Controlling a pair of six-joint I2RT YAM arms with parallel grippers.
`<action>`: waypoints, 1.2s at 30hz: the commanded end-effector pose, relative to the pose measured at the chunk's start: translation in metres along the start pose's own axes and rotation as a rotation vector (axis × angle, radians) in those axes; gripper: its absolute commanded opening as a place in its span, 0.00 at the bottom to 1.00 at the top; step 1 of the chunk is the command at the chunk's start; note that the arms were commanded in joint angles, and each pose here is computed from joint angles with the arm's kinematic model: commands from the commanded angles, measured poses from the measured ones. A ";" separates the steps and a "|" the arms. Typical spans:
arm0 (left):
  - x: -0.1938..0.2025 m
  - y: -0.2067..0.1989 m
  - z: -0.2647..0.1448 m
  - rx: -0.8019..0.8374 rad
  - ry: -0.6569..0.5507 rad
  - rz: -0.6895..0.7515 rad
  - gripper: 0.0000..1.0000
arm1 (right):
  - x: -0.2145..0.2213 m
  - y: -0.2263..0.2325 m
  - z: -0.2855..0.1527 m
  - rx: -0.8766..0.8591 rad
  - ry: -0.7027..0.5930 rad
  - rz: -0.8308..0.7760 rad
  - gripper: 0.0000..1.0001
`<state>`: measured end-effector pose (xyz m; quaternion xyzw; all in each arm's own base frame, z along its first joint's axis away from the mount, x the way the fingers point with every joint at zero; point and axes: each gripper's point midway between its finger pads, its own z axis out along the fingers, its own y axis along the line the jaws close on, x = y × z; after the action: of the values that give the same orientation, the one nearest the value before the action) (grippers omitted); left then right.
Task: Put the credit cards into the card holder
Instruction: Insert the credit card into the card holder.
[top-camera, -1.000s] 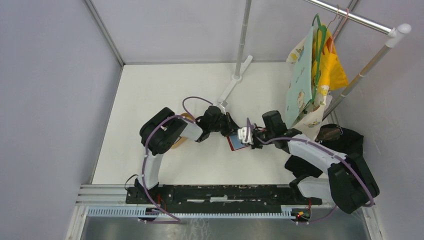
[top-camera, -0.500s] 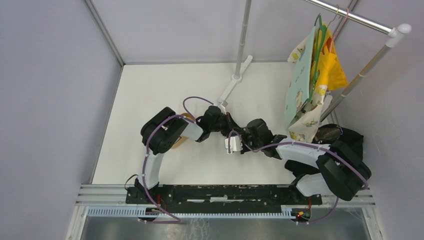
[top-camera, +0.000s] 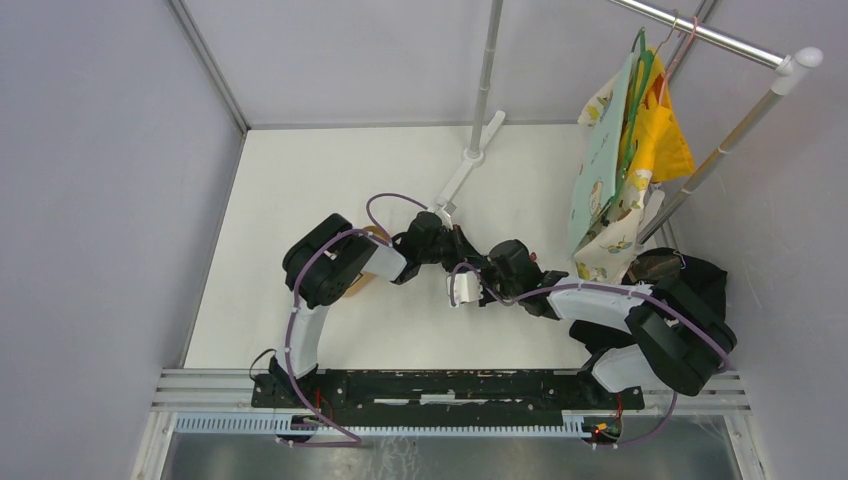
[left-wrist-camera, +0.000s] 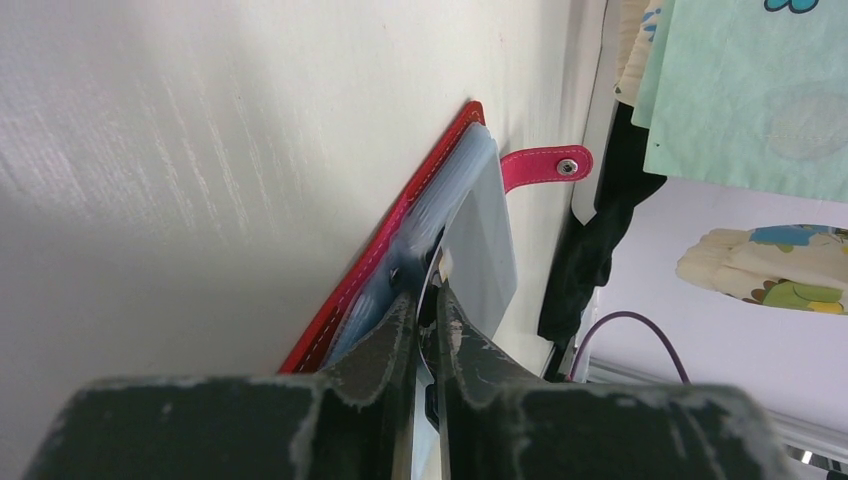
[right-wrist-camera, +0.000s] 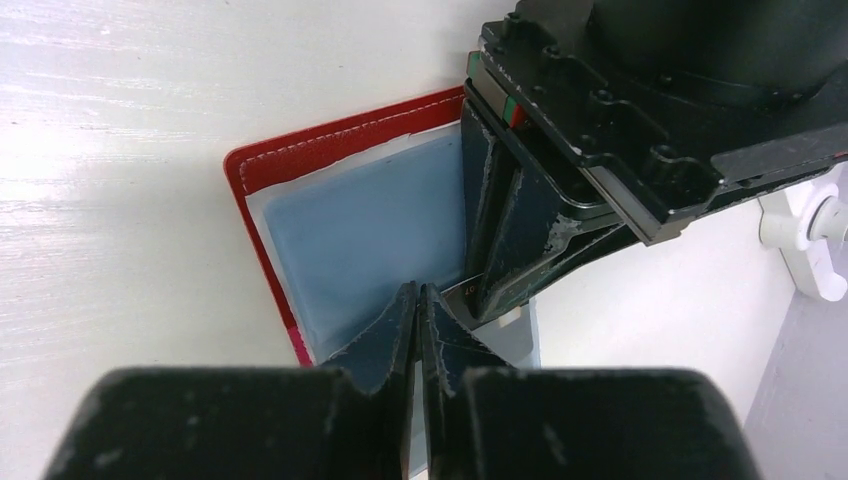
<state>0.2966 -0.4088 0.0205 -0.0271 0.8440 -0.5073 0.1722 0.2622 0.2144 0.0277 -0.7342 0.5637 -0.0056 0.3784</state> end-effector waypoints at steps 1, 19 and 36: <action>0.019 0.029 0.003 -0.075 0.063 0.025 0.18 | -0.006 -0.022 -0.001 0.074 0.006 -0.021 0.09; 0.019 0.028 0.004 -0.077 0.068 0.023 0.34 | 0.010 -0.036 -0.012 0.140 0.095 -0.038 0.09; 0.019 0.031 0.005 -0.079 0.070 0.022 0.37 | -0.018 -0.014 0.001 0.039 -0.045 0.025 0.10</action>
<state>0.2964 -0.4132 0.0250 -0.0182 0.8389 -0.5177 0.1674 0.2584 0.2221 0.0374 -0.7294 0.5584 0.0128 0.3950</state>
